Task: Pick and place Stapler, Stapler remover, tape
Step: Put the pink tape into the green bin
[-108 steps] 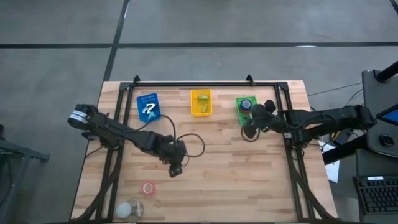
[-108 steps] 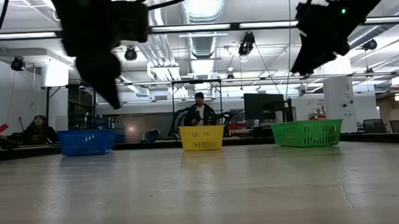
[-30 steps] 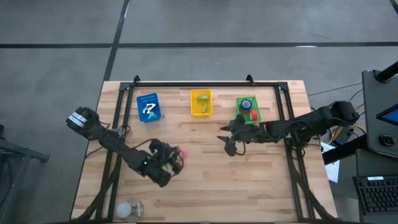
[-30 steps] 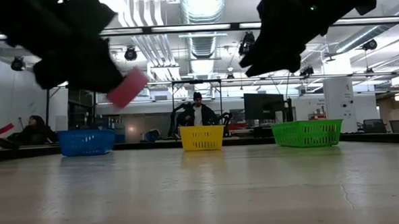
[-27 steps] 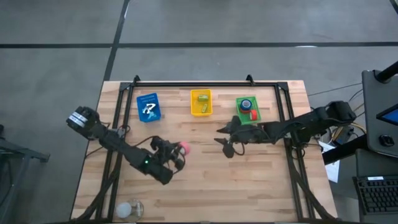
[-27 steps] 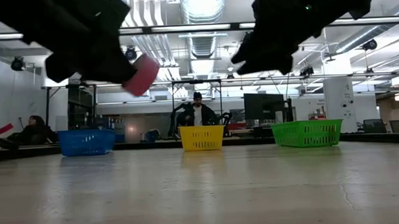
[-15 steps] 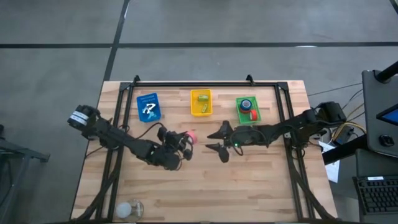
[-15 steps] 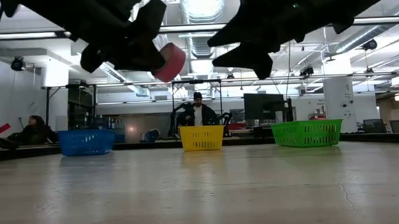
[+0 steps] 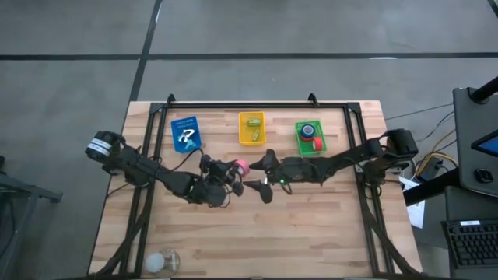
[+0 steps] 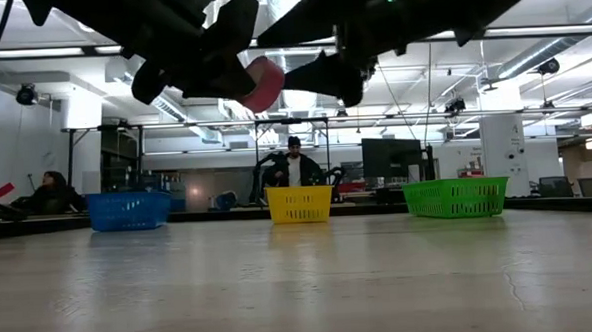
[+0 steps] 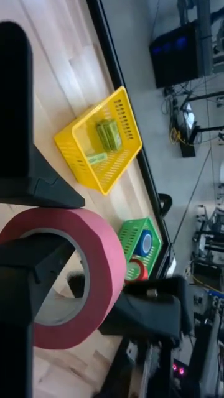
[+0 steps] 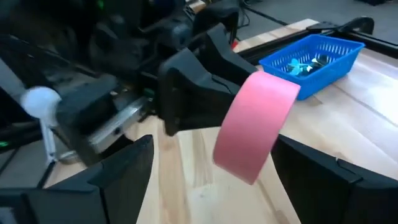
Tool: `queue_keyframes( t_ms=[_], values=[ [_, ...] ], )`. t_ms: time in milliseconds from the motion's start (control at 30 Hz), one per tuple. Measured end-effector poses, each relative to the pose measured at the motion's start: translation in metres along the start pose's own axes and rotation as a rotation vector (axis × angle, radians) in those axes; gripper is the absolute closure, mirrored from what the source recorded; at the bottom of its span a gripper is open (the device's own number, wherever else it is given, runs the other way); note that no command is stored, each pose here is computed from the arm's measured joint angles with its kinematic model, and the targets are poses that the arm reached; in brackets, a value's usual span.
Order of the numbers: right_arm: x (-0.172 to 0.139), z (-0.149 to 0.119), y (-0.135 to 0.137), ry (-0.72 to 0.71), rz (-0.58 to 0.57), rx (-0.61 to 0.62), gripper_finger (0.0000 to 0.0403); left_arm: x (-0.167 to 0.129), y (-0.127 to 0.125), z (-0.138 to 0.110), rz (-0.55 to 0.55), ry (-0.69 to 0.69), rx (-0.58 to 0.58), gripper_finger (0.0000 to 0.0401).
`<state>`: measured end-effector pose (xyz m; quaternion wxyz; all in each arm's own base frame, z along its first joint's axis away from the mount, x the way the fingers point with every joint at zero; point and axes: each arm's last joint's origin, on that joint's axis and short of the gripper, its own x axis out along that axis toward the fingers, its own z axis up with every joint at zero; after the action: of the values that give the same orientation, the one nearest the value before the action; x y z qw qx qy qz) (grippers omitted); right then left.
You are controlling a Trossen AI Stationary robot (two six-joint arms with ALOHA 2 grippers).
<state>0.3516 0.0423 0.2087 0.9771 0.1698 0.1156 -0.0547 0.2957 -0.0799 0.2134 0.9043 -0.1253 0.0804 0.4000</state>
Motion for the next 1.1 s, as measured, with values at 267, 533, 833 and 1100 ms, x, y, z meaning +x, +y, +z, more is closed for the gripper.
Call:
queue_keyframes(
  t_ms=[267,533,833,1100],
  values=[
    [0.010,0.007,0.002,0.009,-0.096,-0.061,0.0111,0.000,-0.001,0.001,-0.008,-0.002,0.006,0.0339],
    [0.009,0.009,0.000,0.008,-0.107,-0.059,0.0195,-0.001,-0.002,0.001,-0.013,-0.006,0.000,0.0331],
    [0.009,0.008,-0.007,0.042,-0.129,-0.090,0.0305,-0.001,-0.002,0.002,-0.010,-0.013,0.005,0.0327],
    [-0.004,0.014,-0.014,0.125,-0.201,-0.128,0.0290,-0.001,-0.002,0.002,-0.011,-0.016,0.016,0.0255]
  ],
)
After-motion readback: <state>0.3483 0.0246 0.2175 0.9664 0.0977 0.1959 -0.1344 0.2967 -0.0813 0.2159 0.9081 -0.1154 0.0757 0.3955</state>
